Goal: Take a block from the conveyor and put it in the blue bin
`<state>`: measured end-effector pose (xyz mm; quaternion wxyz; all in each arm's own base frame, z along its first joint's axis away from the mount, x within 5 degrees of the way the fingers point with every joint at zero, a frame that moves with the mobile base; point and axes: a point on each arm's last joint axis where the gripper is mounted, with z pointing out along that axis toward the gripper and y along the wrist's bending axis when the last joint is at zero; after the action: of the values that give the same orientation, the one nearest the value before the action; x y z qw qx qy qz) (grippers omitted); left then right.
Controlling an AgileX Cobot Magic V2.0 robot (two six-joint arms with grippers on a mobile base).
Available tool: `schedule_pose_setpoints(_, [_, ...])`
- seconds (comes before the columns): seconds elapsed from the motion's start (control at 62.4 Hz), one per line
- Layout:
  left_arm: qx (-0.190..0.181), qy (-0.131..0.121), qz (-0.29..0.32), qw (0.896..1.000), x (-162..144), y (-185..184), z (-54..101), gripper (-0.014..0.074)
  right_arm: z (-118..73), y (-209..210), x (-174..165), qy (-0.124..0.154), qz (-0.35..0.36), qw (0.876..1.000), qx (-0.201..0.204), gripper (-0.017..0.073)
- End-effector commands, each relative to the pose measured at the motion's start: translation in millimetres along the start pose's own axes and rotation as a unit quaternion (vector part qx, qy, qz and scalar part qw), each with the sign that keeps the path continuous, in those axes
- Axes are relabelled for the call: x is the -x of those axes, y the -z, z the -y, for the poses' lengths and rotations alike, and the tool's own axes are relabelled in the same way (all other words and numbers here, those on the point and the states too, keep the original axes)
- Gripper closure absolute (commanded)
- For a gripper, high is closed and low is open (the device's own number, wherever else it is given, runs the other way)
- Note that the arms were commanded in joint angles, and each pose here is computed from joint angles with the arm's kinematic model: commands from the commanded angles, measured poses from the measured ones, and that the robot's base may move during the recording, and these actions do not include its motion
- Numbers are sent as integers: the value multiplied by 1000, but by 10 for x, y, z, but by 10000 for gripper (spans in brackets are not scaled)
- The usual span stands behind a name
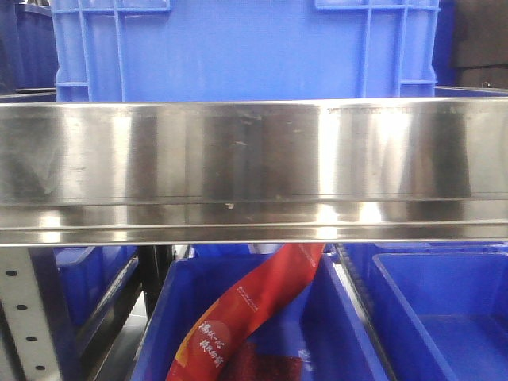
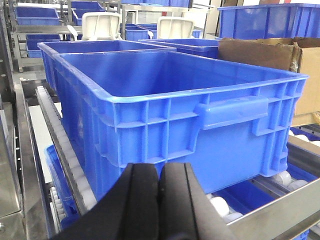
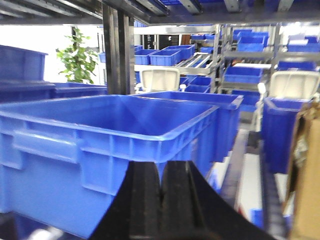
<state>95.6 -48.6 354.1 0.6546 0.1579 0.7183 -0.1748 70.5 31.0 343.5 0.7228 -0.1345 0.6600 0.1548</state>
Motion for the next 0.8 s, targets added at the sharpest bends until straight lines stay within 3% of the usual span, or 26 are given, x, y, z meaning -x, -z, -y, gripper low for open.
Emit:
schedule_pose_setpoints(0.0, [1, 3, 11, 1000, 14, 12, -1, 705, 28, 33, -62, 43, 5, 999, -17, 721])
schedule_pose_setpoints(0.176, [1, 3, 12, 1000, 16, 12, -2, 705, 97, 148, -478, 37, -25, 997, -67, 721])
schedule_pose_setpoints(0.353, [1, 3, 12, 1000, 16, 12, -2, 705, 152, 249, -926, 45, 34, 992, -113, 721])
schedule_pose_setpoints(0.465, [1, 3, 13, 1000, 18, 12, -2, 705, 180, 287, -1207, 17, 15, 991, -133, 721])
schedule_pose_setpoints(0.785, [1, 3, 15, 1000, 21, 12, -2, 705, 188, 345, -1228, 10, 23, 988, -152, 721])
